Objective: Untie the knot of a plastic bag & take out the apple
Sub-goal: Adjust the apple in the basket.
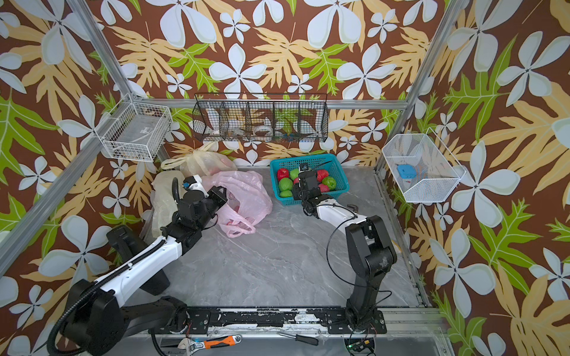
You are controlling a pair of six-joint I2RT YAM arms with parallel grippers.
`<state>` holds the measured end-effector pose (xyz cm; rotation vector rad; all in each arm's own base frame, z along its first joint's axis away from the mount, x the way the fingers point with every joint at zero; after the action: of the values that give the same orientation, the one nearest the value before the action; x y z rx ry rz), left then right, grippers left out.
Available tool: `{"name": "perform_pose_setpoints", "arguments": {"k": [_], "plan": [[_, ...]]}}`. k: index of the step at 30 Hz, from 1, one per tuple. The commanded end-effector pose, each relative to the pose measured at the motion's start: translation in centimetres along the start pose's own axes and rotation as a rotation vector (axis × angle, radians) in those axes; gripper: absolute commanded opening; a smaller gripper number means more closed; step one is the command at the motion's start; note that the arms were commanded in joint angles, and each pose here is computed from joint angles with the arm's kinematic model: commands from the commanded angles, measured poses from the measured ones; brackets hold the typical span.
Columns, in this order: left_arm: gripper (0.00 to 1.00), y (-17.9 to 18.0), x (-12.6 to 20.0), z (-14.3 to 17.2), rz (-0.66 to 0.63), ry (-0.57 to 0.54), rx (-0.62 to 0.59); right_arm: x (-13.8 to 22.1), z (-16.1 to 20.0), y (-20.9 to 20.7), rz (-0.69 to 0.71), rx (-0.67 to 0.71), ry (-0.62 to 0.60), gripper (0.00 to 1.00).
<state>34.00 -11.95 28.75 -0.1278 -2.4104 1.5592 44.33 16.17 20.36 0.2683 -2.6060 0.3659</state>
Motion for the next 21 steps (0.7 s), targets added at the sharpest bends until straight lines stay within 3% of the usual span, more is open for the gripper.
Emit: {"name": "perform_pose_setpoints", "arguments": {"k": [1, 3, 4, 5, 7, 12, 21], "plan": [[0.00, -1.9, -1.5, -1.0, 0.102, -0.049, 0.046, 0.9, -1.4, 0.3, -0.014, -0.027, -0.069, 0.36], [0.00, -1.6, -3.0, -1.0, 0.087, -0.046, 0.041, 1.6, -2.0, 0.8, -0.034, -0.026, -0.092, 0.37], [0.10, -1.1, -3.9, -0.9, 0.071, -0.026, 0.040, 1.9, -2.3, 1.2, -0.047, -0.022, -0.103, 0.37], [0.26, -0.5, -4.8, -0.7, 0.052, 0.008, 0.045, 2.2, -2.6, 1.6, -0.058, -0.016, -0.113, 0.38], [0.41, 0.8, -6.2, -0.4, 0.001, 0.071, 0.056, 2.9, -3.2, 2.7, -0.091, 0.003, -0.134, 0.39], [0.49, 1.9, -6.4, -0.2, -0.042, 0.112, 0.007, 4.4, -4.2, 6.0, -0.192, 0.033, -0.166, 0.44], [0.61, -2.2, -4.4, -2.0, -0.103, 0.166, -0.292, 3.8, -4.6, 14.2, -0.383, 0.132, -0.140, 0.57]]}}
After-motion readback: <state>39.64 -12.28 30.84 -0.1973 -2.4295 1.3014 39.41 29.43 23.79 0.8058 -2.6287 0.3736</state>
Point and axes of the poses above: each gripper's point midway between its finger pads, its own x axis back along the fingers, its own y axis along the line the jaws close on, z = x × y, the point moved 7 cm from there along x, back along the fingers, and after that the axes turned 14 degrees about x, right-handed, at the moved point
